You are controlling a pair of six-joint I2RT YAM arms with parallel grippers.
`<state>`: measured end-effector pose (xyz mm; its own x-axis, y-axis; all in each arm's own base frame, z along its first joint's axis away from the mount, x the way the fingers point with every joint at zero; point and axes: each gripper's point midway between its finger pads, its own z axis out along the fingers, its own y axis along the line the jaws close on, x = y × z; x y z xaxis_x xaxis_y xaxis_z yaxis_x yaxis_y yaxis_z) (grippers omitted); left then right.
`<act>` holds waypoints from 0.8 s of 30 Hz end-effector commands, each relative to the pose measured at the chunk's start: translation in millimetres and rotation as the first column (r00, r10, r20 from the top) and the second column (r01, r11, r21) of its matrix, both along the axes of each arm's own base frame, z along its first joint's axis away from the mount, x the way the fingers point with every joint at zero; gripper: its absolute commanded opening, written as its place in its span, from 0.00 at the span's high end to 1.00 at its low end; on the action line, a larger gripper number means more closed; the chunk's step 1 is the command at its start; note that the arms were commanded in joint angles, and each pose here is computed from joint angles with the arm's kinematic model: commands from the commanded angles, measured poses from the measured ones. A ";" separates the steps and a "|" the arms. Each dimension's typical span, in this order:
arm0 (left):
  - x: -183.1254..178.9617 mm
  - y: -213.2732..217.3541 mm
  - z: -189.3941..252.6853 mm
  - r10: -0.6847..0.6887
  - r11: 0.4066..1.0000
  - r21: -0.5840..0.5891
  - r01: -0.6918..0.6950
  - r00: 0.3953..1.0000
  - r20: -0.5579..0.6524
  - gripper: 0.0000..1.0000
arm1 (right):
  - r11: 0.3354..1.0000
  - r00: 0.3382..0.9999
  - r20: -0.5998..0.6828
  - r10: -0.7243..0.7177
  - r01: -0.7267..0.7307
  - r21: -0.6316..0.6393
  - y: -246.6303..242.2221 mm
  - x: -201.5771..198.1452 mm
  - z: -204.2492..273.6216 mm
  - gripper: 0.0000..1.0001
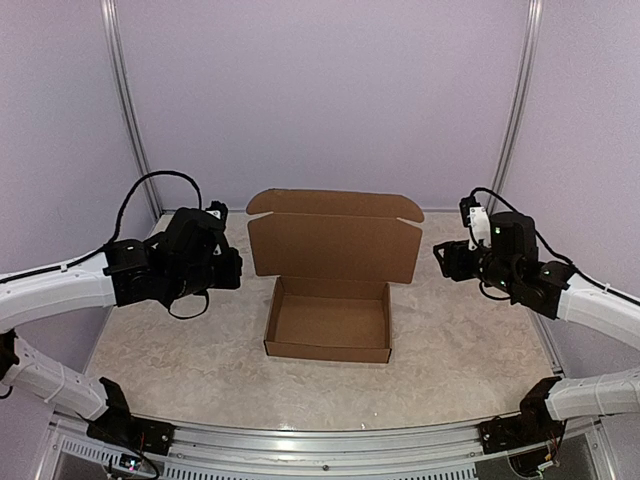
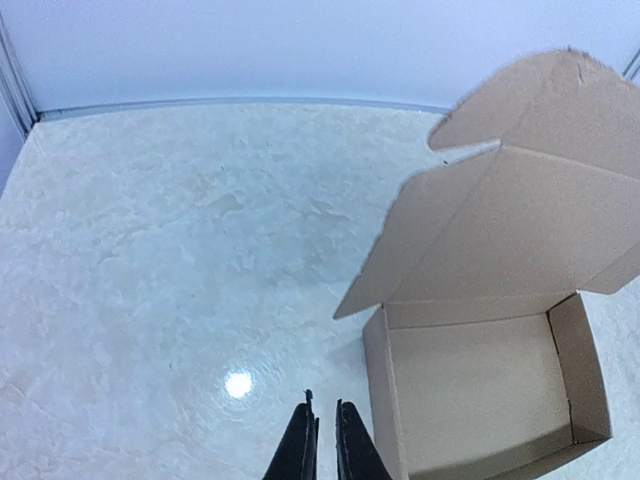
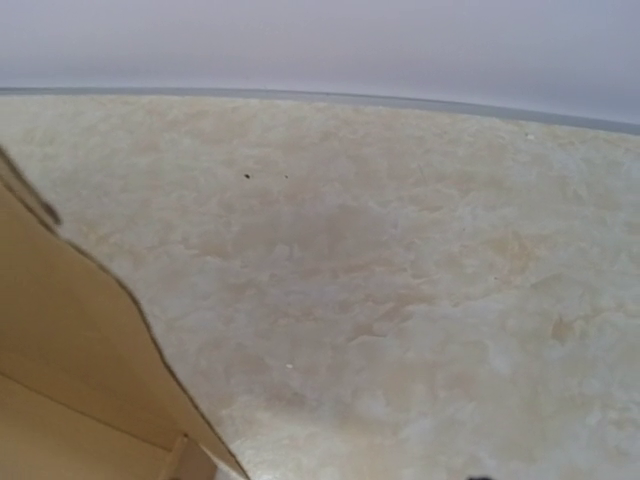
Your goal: Fold the paper box
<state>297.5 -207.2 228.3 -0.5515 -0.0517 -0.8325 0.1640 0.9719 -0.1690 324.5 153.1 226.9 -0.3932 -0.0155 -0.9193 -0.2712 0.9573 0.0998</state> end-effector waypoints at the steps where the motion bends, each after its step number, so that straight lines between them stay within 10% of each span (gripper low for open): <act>1: 7.3 10.3 17.5 -0.101 0.993 -0.051 0.104 0.993 0.056 0.96 | 1.000 0.999 0.034 0.027 -0.027 0.011 -0.2 -3.1 22.7 0.41; 24: 31.2 -14.7 24.7 -0.415 0.873 -0.170 0.458 0.879 0.236 0.73 | 0.898 0.897 -0.056 0.440 -0.437 0.058 57.8 6.4 32.3 0.41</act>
